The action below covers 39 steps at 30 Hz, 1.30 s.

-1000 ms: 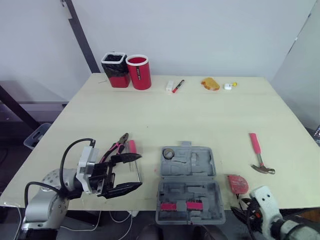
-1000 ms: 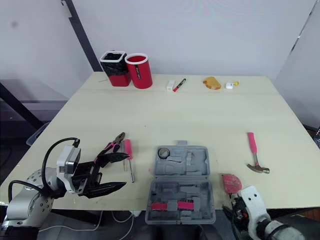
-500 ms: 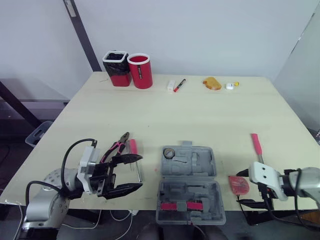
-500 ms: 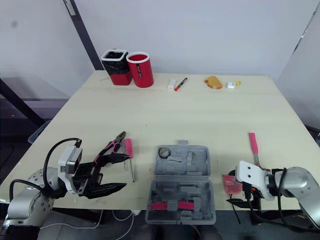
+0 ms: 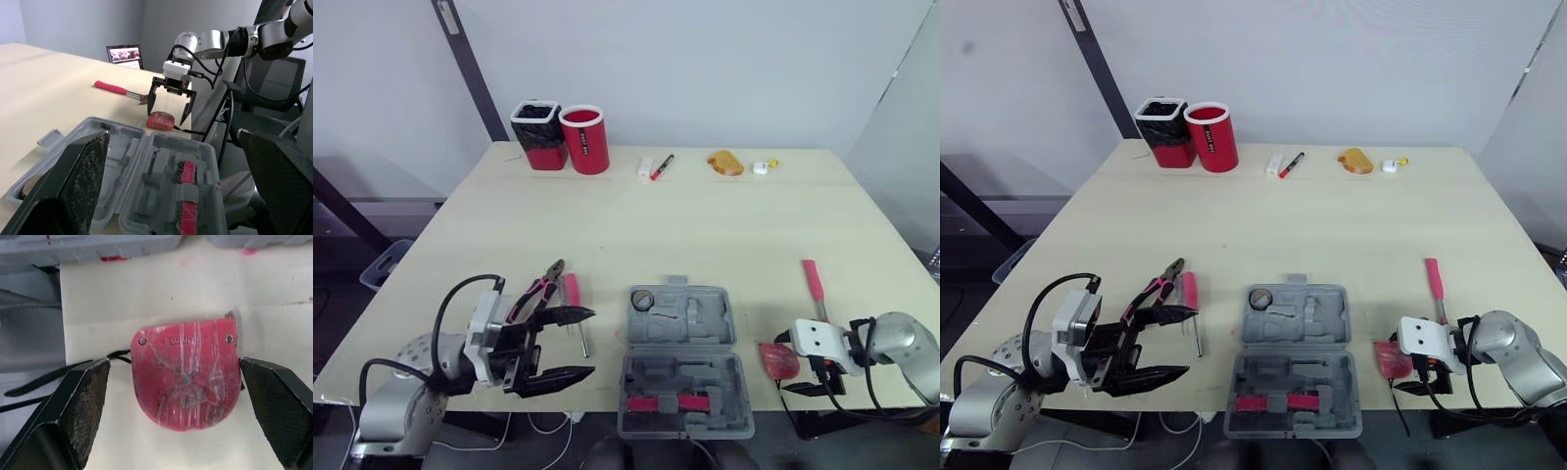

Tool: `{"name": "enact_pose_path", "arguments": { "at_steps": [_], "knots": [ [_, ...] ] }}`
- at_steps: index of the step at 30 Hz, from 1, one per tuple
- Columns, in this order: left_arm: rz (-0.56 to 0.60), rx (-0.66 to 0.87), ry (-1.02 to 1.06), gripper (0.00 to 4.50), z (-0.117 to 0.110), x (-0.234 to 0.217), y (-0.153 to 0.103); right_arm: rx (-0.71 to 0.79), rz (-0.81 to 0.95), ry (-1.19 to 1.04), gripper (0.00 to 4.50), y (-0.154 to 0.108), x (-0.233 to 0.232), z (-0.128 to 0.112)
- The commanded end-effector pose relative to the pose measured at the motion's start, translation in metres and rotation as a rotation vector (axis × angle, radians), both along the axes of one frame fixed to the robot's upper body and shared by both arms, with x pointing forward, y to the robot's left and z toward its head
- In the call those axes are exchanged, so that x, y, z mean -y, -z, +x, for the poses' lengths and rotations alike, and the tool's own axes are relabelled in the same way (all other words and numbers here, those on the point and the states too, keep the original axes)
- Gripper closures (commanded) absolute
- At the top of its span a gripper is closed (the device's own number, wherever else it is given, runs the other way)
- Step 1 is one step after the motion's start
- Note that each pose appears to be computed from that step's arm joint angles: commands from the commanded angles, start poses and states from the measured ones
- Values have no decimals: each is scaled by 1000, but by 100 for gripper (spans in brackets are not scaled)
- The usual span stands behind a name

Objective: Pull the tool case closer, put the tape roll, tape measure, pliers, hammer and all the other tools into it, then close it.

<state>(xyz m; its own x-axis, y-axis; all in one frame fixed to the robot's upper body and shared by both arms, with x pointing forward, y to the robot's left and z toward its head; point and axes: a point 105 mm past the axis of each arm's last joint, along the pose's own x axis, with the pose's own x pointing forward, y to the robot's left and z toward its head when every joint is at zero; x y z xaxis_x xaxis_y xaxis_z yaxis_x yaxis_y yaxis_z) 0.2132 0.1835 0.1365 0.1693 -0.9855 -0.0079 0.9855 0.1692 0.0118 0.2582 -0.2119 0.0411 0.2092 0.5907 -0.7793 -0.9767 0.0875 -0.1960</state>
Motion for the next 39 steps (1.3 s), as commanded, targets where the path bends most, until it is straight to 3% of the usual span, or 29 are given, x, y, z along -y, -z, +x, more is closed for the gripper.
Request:
{"name": "enact_pose_path", "arguments": {
  "at_steps": [1, 13, 14, 17, 21, 27, 31, 35, 39],
  "knots": [
    [2, 34, 16, 0, -2, 0, -7, 37, -5, -28, 7, -7, -1, 5],
    [8, 34, 7, 0, -3, -2, -7, 49, -17, -75, 7, -1, -7, 11],
    [8, 34, 6, 0, -3, -2, -7, 54, -18, -79, 61, -1, -8, 11],
    [6, 34, 3, 0, -3, -2, -7, 61, -25, -93, 166, -1, -9, 13],
    [5, 34, -1, 0, -4, -2, -6, 73, -31, -108, 169, -6, -9, 13],
    [-24, 39, -59, 0, -1, -7, -7, 145, 8, -162, 169, -82, -53, 19],
    [-32, 34, -91, 0, -1, -10, -5, 113, -135, -154, 169, -113, -75, 25],
    [-37, 37, -100, 0, -1, -8, -2, 87, -190, -152, 169, -125, -104, 36],
    [-43, 44, -121, 0, -1, -9, -2, 89, -272, -131, 169, -119, -115, 50]
  ]
}}
